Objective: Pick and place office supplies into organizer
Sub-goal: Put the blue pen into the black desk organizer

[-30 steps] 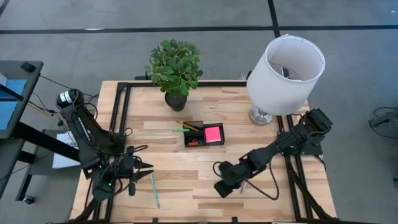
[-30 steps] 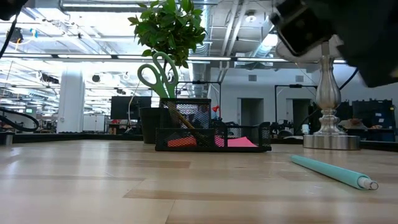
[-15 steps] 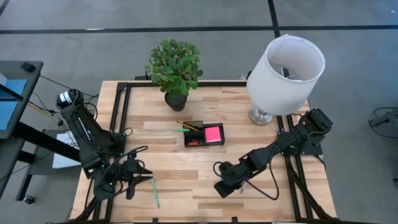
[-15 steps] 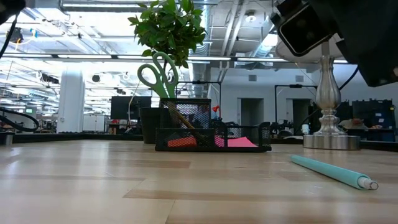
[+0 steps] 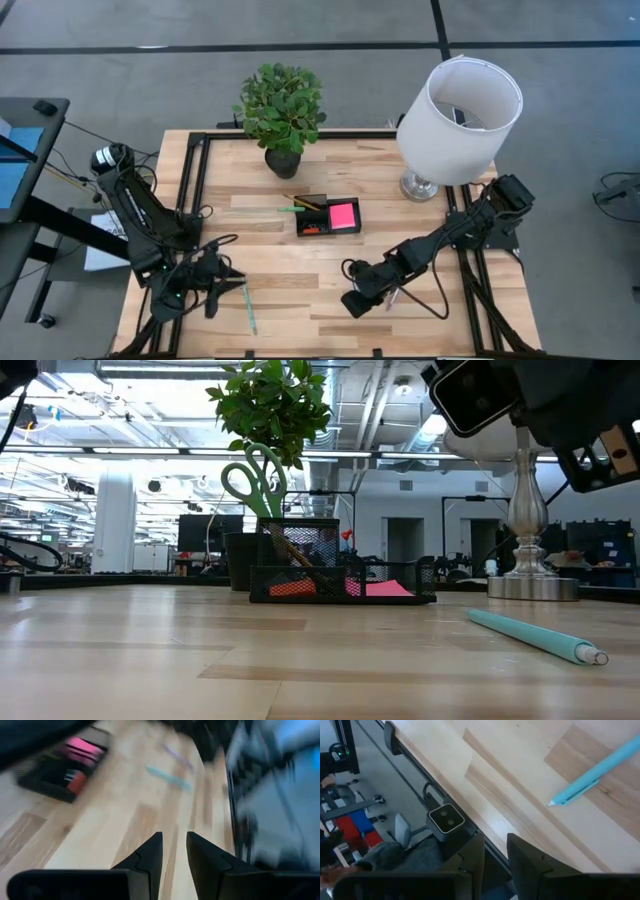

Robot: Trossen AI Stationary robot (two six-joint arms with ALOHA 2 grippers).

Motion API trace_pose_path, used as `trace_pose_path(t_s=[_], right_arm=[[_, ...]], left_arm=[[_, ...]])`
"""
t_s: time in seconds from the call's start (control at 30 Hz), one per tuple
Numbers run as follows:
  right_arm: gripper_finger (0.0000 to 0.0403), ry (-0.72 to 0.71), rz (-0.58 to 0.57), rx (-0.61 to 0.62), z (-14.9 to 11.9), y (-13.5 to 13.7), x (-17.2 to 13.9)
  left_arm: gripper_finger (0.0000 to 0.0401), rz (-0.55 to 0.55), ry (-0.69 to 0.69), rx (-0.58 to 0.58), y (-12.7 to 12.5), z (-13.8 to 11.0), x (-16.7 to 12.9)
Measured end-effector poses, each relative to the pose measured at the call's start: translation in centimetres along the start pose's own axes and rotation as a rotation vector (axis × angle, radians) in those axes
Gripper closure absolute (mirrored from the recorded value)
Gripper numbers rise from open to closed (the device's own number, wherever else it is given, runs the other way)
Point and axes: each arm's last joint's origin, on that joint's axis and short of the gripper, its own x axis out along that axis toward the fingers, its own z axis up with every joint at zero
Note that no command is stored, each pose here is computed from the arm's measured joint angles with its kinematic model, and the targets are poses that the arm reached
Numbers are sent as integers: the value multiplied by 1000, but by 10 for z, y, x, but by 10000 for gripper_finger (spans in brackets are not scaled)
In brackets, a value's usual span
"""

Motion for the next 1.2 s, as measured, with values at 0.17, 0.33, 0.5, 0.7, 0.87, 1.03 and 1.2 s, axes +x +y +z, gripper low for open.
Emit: trace_pose_path(t_s=[0.17,0.33,0.5,0.7,0.87,1.03,1.2], right_arm=[[326,-11,11,11,3,1,-1],[326,-96,-3,91,5,-1,-1],[326,-126,-90,251,-1,-9,0],[326,-203,-217,582,-17,-24,1],[326,-184,-128,702,-23,-16,4],[326,-163,-58,626,-18,-9,4],[326,-74,-97,641,-10,-10,2]], left_arm=[[321,109,-271,-317,7,14,8],[321,112,-207,-354,9,16,14],[321,78,-27,-310,9,13,18],[321,25,150,-311,6,8,18],[321,-6,246,-302,5,6,17],[321,-6,248,-307,5,5,17],[321,-8,247,-294,5,6,17]])
